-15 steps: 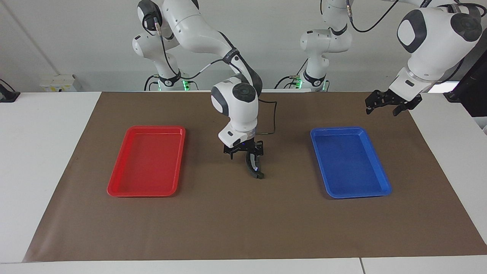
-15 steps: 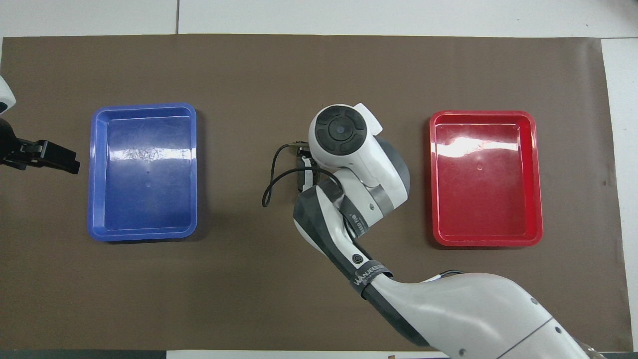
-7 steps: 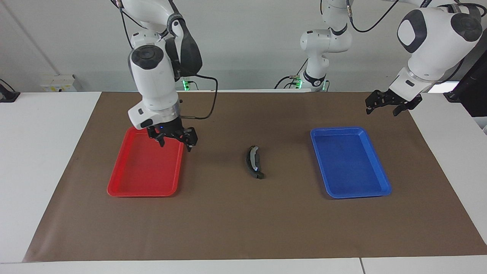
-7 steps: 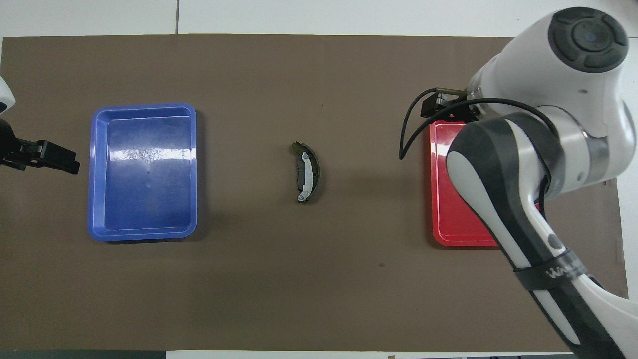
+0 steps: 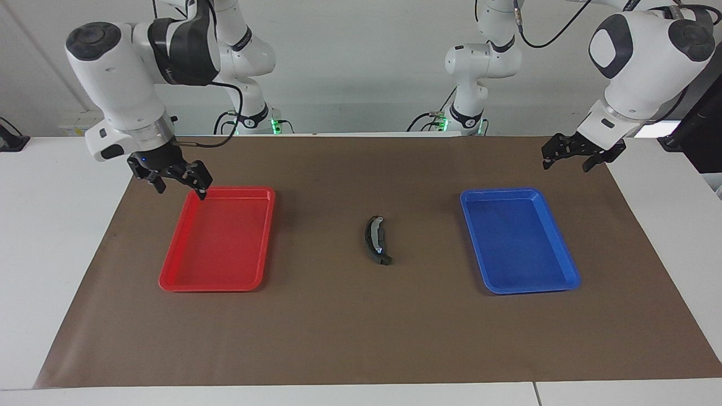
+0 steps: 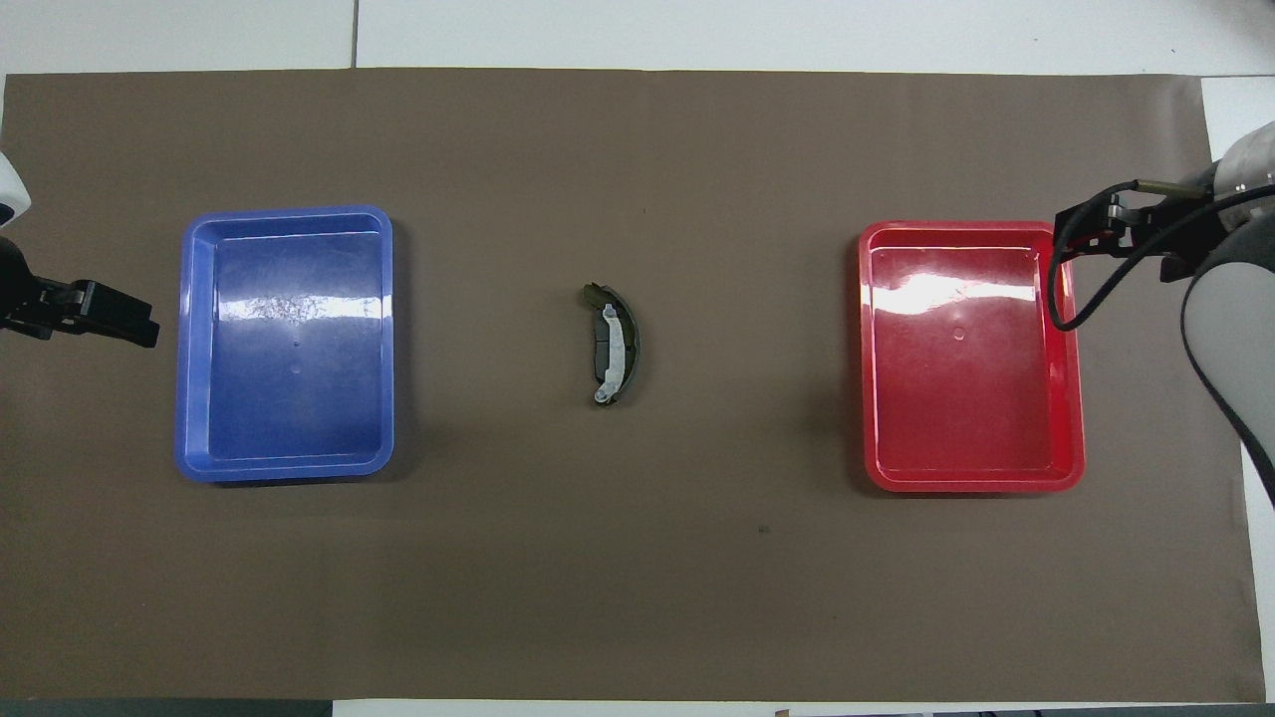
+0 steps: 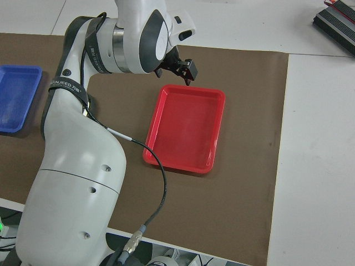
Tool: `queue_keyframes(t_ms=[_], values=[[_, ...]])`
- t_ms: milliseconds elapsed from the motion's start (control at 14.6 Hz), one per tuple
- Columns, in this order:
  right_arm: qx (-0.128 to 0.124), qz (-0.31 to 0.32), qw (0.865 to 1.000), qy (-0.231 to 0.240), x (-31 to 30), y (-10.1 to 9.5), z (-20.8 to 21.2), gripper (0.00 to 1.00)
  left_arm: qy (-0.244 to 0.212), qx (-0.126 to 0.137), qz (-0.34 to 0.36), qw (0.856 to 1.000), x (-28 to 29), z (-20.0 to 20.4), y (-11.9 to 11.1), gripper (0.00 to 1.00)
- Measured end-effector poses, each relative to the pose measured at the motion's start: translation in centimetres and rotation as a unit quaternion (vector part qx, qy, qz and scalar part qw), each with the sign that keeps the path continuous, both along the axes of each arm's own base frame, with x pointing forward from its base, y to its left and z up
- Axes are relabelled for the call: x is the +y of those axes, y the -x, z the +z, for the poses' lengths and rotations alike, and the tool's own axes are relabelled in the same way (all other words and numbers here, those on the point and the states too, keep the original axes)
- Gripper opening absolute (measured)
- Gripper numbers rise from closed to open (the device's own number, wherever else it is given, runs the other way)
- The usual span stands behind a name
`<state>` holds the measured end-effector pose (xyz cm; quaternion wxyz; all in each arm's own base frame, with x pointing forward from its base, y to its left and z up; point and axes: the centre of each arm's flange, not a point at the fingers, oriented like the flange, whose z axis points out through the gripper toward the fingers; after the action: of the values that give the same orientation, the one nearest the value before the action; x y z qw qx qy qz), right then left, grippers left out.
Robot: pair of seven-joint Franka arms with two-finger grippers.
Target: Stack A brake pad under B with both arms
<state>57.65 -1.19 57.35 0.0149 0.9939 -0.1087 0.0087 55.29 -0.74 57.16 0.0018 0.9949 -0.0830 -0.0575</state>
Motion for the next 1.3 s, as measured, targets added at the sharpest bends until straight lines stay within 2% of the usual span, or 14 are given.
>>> queue_keyframes(t_ms=[274,411,616,1301], values=[[0.019,-0.004,1.000,-0.002,-1.0,2.7,3.0,1.00,0.000,0.000,0.000,1.000,0.0,0.0,0.0,1.00],[0.025,0.022,0.999,-0.003,-0.4,3.7,4.4,1.00,0.000,0.000,0.000,1.000,0.0,0.0,0.0,1.00],[0.020,0.052,0.998,-0.002,-0.2,3.9,5.3,1.00,0.000,0.000,0.000,1.000,0.0,0.0,0.0,1.00],[0.019,0.055,0.998,-0.002,-0.2,3.8,5.4,1.00,0.000,0.000,0.000,1.000,0.0,0.0,0.0,1.00]])
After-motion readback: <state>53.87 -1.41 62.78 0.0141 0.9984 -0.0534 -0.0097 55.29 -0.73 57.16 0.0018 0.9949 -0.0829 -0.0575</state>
